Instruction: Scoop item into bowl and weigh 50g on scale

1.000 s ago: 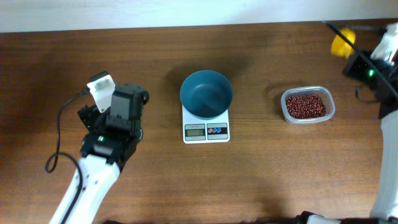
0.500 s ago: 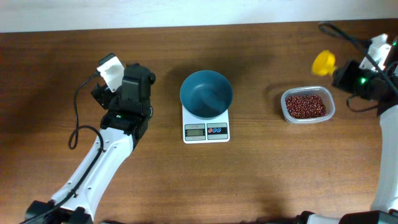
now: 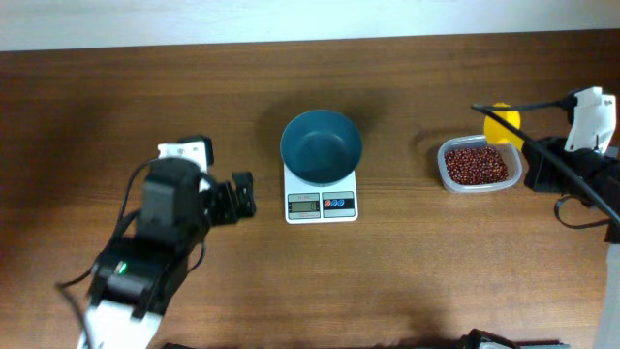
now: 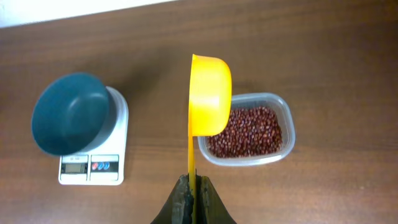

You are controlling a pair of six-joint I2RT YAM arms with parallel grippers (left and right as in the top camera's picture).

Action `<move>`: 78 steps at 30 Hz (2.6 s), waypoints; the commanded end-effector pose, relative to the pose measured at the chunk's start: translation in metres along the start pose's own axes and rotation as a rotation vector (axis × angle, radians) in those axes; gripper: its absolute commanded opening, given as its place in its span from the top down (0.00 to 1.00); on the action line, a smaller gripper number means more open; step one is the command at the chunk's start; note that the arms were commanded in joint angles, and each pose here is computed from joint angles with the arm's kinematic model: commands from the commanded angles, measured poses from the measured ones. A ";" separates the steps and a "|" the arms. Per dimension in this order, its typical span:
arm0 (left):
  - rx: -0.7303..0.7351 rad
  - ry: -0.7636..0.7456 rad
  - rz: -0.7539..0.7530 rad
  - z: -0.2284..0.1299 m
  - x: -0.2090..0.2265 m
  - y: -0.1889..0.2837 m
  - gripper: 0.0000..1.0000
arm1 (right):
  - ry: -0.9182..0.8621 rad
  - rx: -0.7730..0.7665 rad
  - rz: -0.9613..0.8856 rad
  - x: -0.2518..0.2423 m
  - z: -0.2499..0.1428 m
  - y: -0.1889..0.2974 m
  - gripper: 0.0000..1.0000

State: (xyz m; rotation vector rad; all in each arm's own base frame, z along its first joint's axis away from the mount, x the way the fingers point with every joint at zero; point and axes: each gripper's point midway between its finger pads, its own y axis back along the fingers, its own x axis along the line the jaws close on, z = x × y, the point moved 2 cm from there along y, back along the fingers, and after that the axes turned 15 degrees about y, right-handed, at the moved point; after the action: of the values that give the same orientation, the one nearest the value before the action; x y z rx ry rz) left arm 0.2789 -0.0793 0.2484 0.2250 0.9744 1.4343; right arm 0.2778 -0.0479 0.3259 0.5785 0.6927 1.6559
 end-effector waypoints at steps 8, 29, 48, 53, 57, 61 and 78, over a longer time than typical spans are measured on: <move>0.383 -0.415 -0.223 -0.082 -0.005 0.035 0.01 | -0.032 0.095 0.048 0.010 -0.021 0.002 0.96; 0.331 -0.715 -0.258 -0.076 -0.017 0.014 0.01 | -0.046 0.126 0.061 0.009 -0.025 -0.003 0.96; 0.290 -0.718 -0.275 -0.069 -0.023 0.012 0.01 | -0.047 0.130 0.060 0.009 -0.026 -0.003 0.96; 0.290 -0.719 -0.275 -0.069 -0.023 0.012 0.01 | -0.048 0.132 0.061 0.009 -0.026 -0.003 0.96; 0.290 -0.718 -0.275 -0.069 -0.023 0.012 0.01 | -0.057 0.134 0.092 0.015 -0.028 -0.002 0.96; 0.290 -0.718 -0.275 -0.069 -0.023 0.012 0.01 | -0.058 0.140 0.101 0.016 -0.029 -0.002 0.96; 0.290 -0.718 -0.275 -0.069 -0.023 0.012 0.01 | 0.200 0.387 -0.144 -0.027 -0.046 -0.035 0.96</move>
State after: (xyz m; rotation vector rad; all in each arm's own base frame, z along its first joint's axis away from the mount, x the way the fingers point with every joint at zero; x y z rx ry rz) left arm 0.2277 -0.1232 0.2219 0.7370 0.5947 0.8706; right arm 0.2692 -0.0724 0.2870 0.5942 1.0512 1.4961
